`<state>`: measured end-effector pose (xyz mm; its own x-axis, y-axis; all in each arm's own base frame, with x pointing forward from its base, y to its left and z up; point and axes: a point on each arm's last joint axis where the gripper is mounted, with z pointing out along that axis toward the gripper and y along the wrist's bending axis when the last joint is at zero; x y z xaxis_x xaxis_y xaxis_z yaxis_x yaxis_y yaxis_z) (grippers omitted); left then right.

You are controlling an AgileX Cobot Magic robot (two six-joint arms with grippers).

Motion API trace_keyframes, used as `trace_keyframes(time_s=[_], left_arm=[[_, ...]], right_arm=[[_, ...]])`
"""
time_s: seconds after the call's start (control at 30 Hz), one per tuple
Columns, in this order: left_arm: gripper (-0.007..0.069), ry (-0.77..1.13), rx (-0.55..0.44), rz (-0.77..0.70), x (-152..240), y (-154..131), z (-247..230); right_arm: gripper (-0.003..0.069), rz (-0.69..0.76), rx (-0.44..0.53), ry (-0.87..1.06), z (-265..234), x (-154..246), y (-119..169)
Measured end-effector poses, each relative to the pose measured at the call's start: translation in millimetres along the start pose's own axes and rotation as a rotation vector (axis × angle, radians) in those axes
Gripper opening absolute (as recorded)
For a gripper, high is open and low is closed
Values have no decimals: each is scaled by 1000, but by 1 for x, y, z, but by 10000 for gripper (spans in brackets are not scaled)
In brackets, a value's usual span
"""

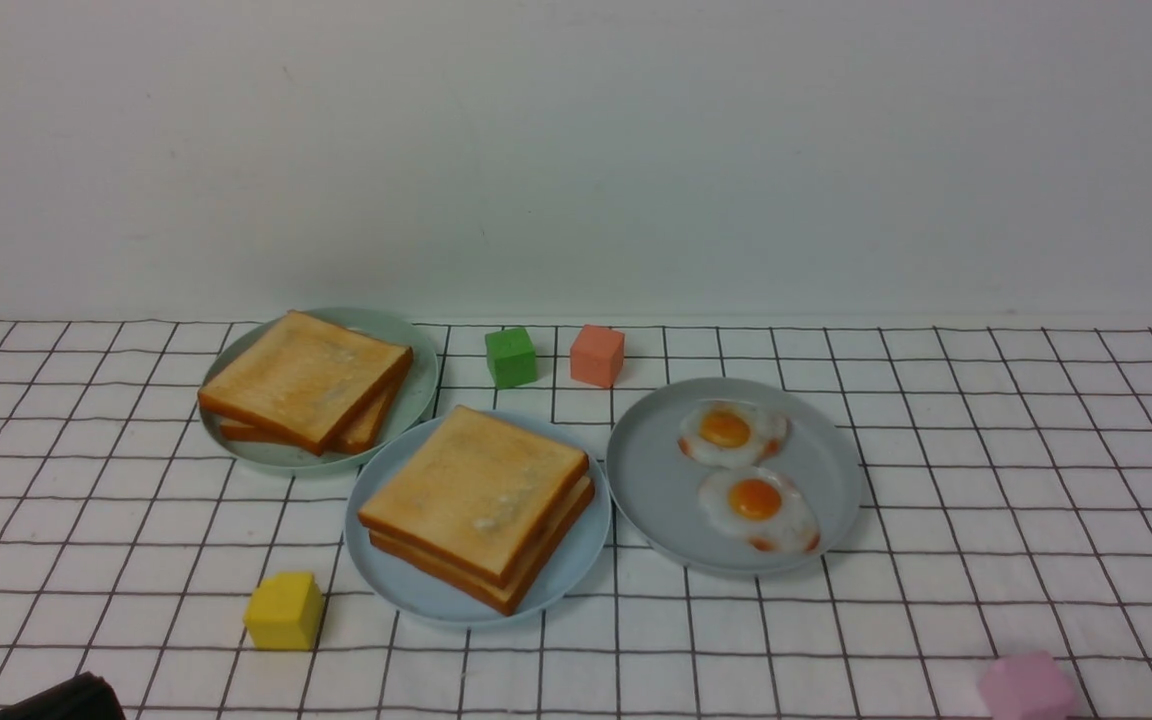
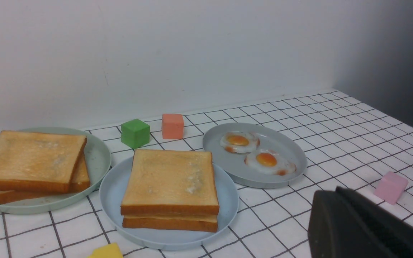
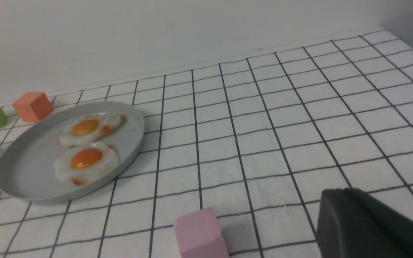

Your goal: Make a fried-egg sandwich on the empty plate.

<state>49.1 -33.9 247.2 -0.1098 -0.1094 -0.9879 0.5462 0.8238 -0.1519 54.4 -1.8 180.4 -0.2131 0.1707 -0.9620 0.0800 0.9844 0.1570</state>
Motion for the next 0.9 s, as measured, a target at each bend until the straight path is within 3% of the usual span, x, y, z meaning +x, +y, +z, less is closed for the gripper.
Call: trace_keyframes(time_s=[0.9], left_arm=[[-9,1,0,1,0,0,0]], right_arm=[[-3,-20,12,80,0,8,-1]])
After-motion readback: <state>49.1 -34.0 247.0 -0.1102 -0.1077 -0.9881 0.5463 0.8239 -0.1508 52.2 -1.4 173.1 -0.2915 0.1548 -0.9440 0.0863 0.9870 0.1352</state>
